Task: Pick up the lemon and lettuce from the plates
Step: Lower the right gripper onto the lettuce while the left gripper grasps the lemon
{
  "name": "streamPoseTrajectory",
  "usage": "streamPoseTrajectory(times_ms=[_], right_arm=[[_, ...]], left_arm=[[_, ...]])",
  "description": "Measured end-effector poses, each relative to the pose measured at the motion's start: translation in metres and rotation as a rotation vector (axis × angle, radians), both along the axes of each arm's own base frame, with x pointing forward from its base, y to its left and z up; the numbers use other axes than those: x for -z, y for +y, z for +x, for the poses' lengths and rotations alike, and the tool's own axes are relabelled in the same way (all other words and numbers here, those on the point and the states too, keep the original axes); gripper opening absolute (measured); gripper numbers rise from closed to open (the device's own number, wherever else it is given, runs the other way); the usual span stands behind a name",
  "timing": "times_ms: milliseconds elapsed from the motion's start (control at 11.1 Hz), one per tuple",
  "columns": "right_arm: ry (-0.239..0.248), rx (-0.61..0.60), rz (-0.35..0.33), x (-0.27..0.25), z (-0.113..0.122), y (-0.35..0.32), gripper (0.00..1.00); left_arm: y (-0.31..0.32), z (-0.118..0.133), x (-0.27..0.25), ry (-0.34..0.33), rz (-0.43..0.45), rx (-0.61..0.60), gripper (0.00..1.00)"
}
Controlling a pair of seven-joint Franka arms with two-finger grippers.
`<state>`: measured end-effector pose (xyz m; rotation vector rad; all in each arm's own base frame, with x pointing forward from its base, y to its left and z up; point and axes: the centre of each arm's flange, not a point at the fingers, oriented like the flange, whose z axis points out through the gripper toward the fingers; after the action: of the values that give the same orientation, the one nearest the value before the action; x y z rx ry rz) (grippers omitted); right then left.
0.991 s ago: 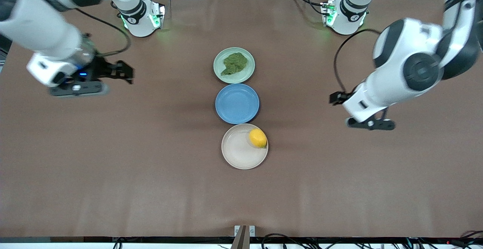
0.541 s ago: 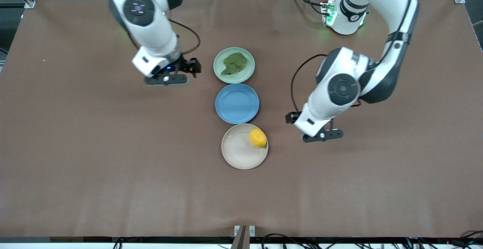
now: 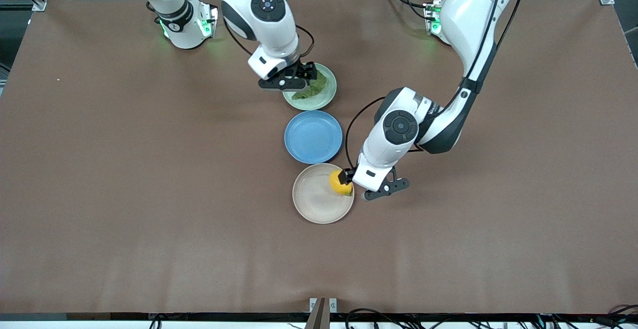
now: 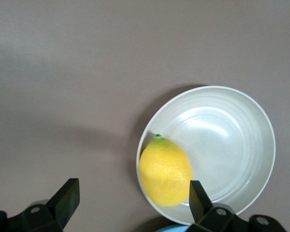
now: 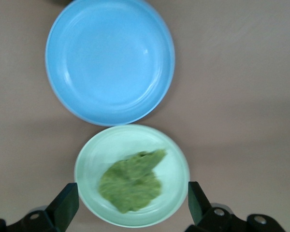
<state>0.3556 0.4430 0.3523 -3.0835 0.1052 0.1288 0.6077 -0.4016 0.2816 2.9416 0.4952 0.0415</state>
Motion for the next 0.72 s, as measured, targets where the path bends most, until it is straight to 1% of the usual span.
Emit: streamPoseTrajectory(times_ms=[90,180,270,450,541,721], right_arm=[[-0.007,0.014,0.016,0.017,-0.020,0.010,1.00],[0.000,0.005,0.012,0.037,-0.040,0.016,1.00],[0.008,-0.008,-0.008,0.053,-0.054,0.018,1.00],[-0.007,-0.016,-0.052,0.079,-0.069,0.022,1.00],[-0.021,-0.006,-0.052,0.090,-0.076,0.028,1.00],[-0.028,-0.007,-0.062,0.117,-0.089,0.035,1.00]], left_arm=[[-0.005,0.001,0.005,-0.019,-0.016,-0.021,1.00],[-0.011,0.002,0.009,-0.043,-0.035,-0.043,1.00],[-0.016,0.001,0.014,-0.058,-0.048,-0.053,1.00],[-0.027,-0.005,0.030,-0.071,-0.061,-0.053,1.00],[-0.033,-0.009,0.040,-0.067,-0.061,-0.051,1.00],[-0.040,-0.015,0.059,-0.064,-0.060,-0.041,1.00]])
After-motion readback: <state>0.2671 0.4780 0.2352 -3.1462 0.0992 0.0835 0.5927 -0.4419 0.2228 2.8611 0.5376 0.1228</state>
